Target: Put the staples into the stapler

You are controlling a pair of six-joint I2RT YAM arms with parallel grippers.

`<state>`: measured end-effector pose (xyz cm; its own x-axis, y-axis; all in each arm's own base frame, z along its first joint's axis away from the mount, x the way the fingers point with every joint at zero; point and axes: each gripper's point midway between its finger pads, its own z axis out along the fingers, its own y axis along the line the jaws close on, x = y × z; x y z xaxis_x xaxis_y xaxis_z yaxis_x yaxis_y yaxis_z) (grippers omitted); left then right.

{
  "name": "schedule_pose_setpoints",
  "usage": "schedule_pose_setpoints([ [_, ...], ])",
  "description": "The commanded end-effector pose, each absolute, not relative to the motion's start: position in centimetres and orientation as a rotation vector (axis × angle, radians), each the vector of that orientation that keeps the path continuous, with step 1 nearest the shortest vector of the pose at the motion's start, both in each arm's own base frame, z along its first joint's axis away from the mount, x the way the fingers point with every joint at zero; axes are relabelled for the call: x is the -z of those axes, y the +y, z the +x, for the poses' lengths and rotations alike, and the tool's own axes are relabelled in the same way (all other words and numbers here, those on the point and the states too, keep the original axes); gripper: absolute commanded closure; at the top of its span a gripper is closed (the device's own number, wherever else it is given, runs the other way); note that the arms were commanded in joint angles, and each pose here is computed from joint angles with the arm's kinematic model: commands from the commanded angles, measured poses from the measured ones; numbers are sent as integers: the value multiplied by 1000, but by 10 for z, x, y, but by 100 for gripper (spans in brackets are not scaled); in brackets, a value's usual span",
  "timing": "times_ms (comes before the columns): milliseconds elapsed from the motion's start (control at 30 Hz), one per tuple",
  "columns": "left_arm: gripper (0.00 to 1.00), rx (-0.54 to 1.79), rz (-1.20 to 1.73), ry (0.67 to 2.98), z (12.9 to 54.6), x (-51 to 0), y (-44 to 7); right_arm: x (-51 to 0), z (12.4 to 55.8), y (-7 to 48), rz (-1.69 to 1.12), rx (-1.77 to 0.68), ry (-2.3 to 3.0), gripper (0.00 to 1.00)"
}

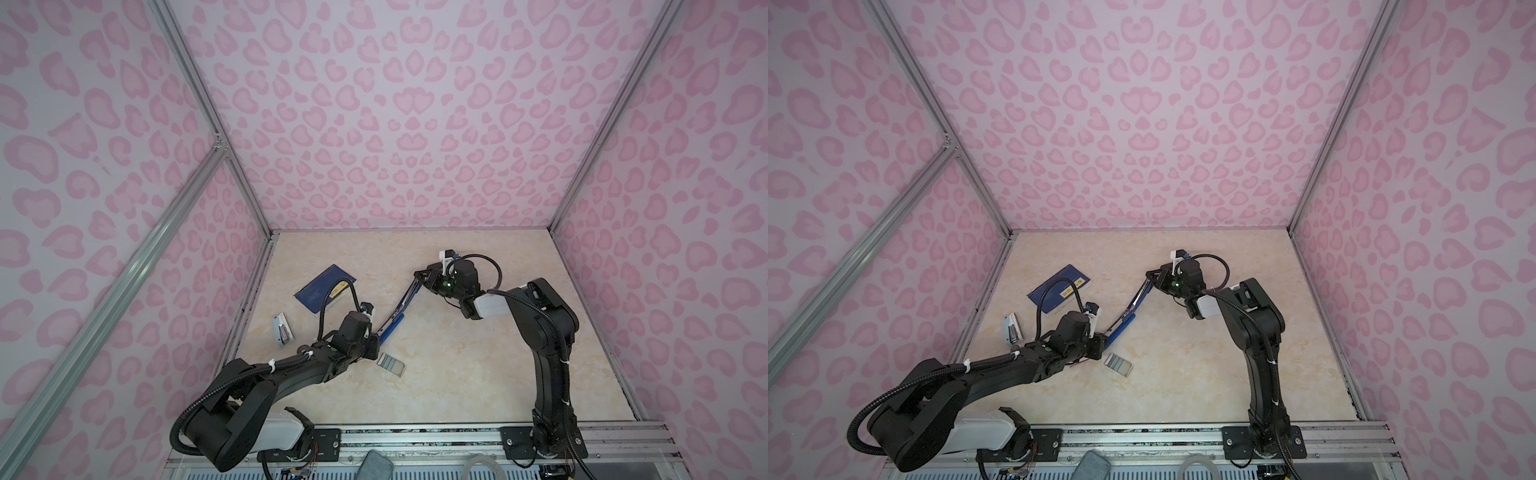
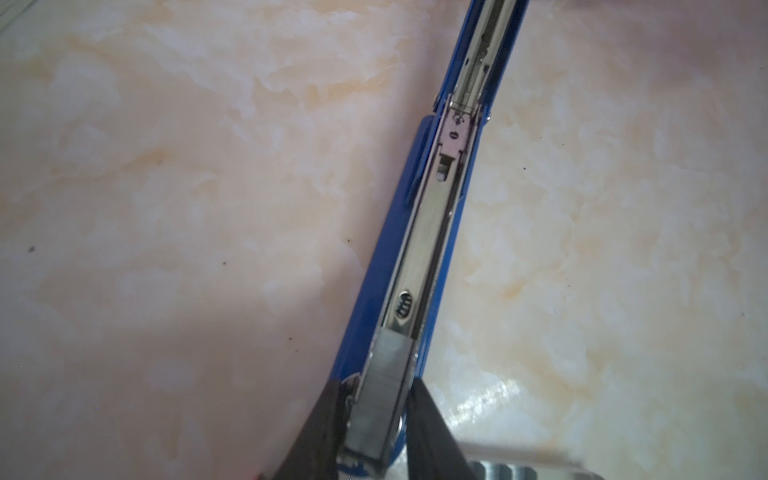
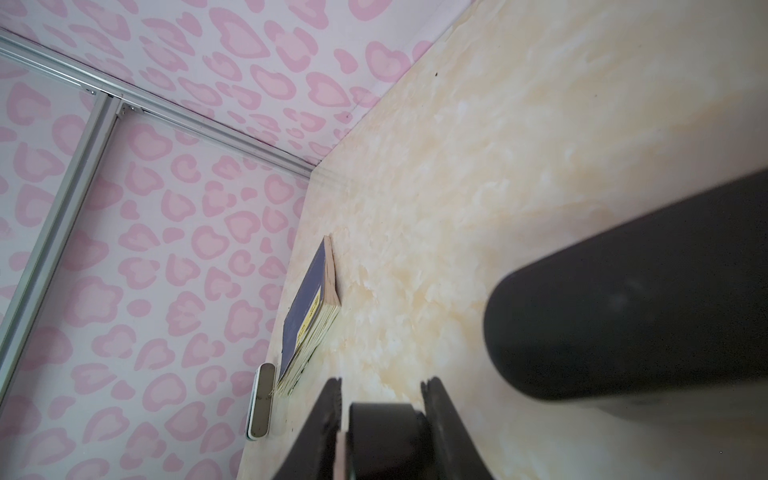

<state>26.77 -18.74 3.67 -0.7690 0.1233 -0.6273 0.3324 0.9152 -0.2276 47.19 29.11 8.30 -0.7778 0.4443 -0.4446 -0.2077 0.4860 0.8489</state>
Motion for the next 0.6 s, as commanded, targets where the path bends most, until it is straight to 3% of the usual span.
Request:
schedule_pose_setpoints([
  [0,72,432,345,2416,269,-38,-192,-98,473,295,166,-1340,2051,71],
  [567,86,367,350,2368,272,-47,-190,-105,458,310,21,-1251,2100,72],
])
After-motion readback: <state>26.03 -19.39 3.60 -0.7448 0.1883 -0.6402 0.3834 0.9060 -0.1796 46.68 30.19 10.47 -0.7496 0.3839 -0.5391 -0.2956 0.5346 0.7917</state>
